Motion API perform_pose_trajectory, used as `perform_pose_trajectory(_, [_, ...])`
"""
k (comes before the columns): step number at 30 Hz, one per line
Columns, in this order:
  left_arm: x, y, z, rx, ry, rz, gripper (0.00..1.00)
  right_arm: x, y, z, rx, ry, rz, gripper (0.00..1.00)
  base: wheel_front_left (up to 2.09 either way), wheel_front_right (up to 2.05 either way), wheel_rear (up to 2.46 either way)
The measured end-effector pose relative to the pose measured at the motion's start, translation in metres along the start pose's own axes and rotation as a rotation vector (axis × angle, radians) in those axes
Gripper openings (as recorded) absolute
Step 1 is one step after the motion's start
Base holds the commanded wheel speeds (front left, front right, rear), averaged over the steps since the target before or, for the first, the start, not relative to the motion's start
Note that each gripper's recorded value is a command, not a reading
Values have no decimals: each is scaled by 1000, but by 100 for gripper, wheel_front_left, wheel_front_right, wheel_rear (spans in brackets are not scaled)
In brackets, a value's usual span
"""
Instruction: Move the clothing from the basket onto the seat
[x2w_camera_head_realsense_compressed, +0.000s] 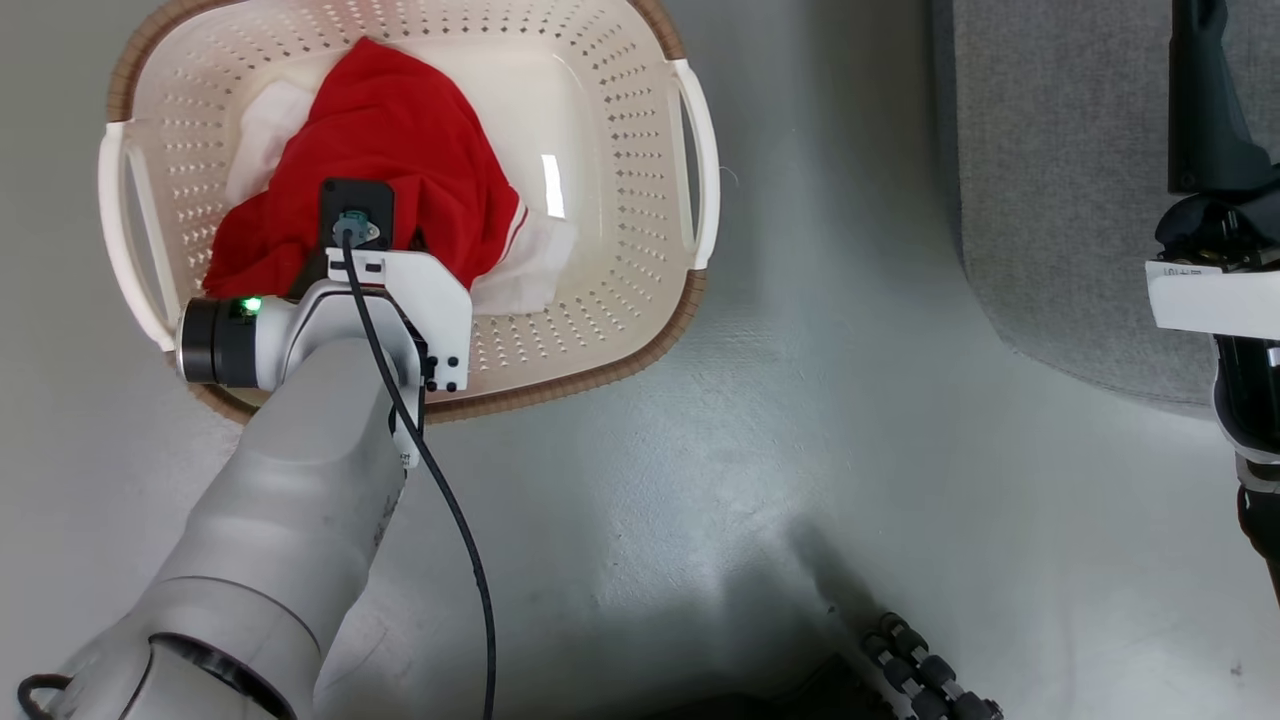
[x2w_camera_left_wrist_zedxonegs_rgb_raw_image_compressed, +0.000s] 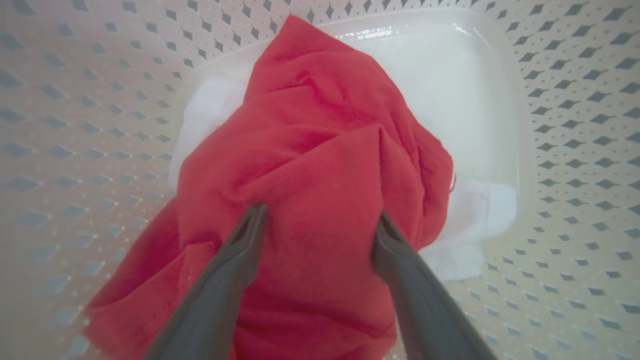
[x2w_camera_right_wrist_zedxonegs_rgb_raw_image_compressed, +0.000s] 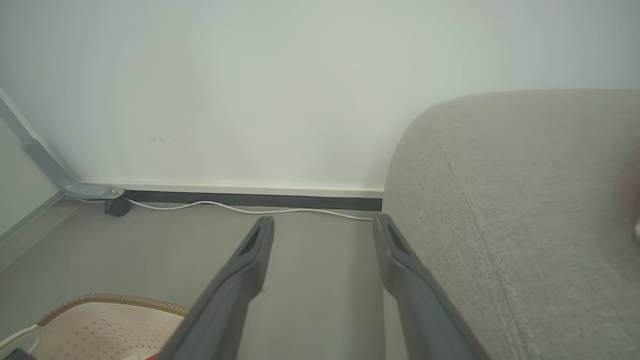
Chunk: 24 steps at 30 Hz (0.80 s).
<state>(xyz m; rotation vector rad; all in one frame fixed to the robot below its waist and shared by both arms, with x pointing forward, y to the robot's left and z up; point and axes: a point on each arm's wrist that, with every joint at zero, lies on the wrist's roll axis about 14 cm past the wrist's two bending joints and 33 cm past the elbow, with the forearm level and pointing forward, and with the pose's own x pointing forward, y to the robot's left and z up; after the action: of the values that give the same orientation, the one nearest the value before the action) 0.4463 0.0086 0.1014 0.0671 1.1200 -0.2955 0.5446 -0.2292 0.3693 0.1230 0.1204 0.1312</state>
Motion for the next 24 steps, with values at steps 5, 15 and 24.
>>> perform_pose_trajectory(5, [2, -4, -4, -9, 20, -3, 13, -2, -3, 2, -4, -2, -10, 100, 0, 0, 0])
perform_pose_trajectory(15, [-18, -8, 18, -26, -79, -17, 0, -4, 6, 29, 11, -58, -3, 100, 0, 0, 0])
perform_pose_trajectory(24, [-59, -15, 45, -31, -209, -36, 0, -19, 12, 71, 10, -125, -8, 100, 0, 0, 0])
